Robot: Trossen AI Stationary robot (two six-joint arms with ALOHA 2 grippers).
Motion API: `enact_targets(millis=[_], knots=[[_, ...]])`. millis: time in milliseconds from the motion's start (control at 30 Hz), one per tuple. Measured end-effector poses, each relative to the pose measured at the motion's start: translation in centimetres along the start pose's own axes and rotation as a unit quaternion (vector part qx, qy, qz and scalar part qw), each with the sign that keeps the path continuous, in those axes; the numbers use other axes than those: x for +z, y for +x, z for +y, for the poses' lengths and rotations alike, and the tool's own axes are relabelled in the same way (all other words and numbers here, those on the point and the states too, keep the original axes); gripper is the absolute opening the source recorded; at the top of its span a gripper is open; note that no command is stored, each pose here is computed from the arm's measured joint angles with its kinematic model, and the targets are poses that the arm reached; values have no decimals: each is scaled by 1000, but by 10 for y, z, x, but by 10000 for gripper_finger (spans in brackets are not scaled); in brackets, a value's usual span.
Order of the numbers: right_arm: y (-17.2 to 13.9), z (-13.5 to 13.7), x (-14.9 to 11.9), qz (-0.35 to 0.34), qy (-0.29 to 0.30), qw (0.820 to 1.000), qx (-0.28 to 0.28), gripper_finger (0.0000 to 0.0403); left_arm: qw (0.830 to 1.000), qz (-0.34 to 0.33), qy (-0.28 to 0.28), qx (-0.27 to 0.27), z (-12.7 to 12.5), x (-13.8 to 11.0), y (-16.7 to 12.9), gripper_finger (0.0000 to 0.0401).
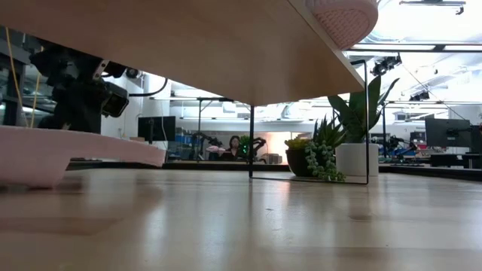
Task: Pick and place slides into the shelf
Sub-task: Put the pink slide on the shelf
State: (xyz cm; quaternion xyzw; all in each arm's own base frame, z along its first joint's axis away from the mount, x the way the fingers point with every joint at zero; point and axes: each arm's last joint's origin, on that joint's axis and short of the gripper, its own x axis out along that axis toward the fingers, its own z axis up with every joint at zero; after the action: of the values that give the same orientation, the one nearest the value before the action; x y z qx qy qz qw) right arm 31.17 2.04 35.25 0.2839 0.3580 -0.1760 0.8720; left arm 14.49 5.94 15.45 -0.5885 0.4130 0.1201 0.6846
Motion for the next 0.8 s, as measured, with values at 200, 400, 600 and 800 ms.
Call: enact_targets(millis=[200,400,600,800], knots=[[0,0,0,2,0,1000,-1,119,1000,-3,2,3,0,0,0,22],[0,0,0,1,1,1000,-2,119,1000,-8,9,8,0,0,0,23],[0,0,0,1,1,1000,-2,119,999,-24,20,21,1,2,0,24],[0,-1,0,-5,5,1000,-9,119,998,-37,31,32,1,3,0,55]])
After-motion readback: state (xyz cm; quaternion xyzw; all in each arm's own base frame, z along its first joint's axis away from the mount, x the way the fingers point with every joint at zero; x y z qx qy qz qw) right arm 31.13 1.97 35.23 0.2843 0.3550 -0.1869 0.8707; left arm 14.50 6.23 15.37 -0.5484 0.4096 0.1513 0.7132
